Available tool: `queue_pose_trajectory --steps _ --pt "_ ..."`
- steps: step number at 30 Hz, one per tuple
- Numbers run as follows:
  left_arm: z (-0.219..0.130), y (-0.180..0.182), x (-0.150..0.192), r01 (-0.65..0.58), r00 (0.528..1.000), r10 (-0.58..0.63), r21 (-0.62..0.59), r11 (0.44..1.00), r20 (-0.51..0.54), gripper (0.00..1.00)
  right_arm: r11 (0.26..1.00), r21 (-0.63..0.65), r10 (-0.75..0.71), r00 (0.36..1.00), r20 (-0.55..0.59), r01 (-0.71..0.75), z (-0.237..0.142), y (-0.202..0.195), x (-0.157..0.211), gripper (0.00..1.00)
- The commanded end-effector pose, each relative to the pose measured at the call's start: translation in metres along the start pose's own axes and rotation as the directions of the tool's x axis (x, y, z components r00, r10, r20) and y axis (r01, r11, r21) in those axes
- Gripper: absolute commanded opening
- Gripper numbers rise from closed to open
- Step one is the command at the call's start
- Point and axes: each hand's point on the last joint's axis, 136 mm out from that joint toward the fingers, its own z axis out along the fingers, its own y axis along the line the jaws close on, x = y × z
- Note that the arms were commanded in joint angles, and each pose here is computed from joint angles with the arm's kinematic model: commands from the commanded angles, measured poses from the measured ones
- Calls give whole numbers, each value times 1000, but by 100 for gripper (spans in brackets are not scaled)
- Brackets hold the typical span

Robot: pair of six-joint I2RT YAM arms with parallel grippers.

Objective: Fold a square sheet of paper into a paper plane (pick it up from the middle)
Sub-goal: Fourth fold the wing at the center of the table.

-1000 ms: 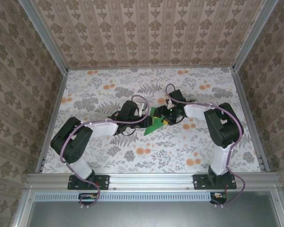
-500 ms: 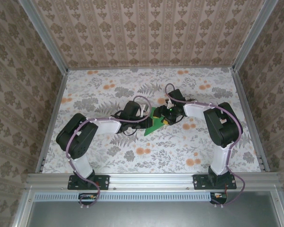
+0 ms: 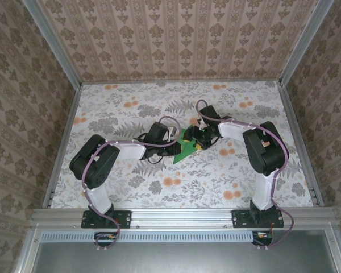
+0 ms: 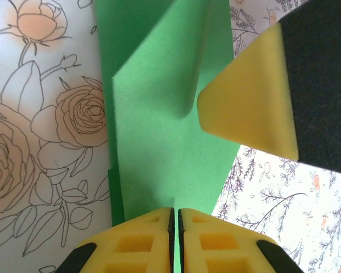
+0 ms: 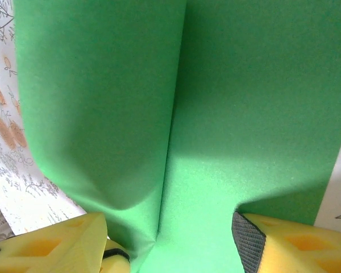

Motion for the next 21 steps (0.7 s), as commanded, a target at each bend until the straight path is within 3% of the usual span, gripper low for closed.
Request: queue_pose_trajectory --steps 1,21 --pt "1 4 -7 9 1000 -9 -18 1000 8 13 951 302 87 993 -75 -61 29 -85 32 65" --pt "-2 -6 -15 -5 1000 4 29 1000 19 14 883 454 161 985 -63 -116 32 -117 38 51"
